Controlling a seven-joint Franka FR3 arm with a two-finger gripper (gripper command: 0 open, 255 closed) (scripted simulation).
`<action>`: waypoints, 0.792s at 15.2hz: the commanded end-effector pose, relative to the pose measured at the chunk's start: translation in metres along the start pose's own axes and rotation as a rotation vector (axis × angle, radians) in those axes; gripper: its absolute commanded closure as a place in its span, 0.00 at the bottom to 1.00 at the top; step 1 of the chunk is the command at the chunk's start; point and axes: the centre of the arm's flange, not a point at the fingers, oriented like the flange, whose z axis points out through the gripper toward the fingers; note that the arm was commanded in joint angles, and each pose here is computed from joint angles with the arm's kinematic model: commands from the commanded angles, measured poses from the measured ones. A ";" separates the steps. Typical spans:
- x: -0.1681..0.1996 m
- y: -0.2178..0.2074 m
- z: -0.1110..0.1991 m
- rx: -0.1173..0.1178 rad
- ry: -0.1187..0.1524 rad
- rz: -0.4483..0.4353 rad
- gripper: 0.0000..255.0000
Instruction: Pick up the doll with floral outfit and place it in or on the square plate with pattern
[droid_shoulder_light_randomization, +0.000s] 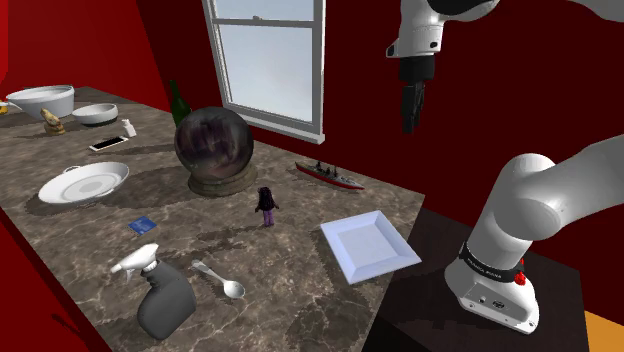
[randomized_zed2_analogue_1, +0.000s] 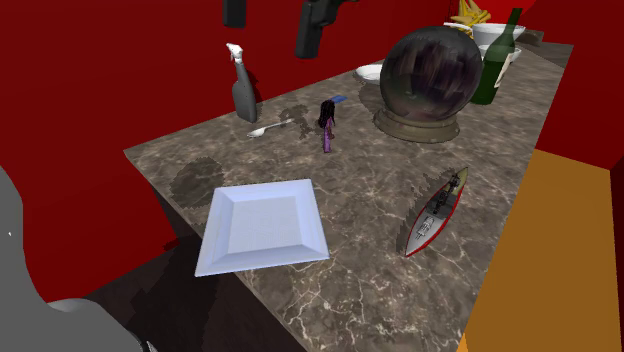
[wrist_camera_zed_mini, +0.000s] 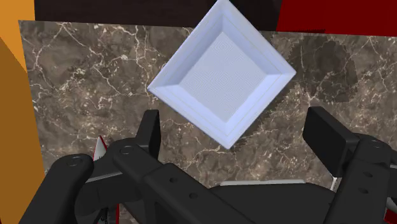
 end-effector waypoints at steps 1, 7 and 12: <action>0.000 0.000 0.000 0.000 0.000 0.000 0.00; 0.056 -0.039 0.034 -0.038 0.047 0.019 0.00; 0.105 -0.070 0.061 -0.070 0.086 0.034 0.00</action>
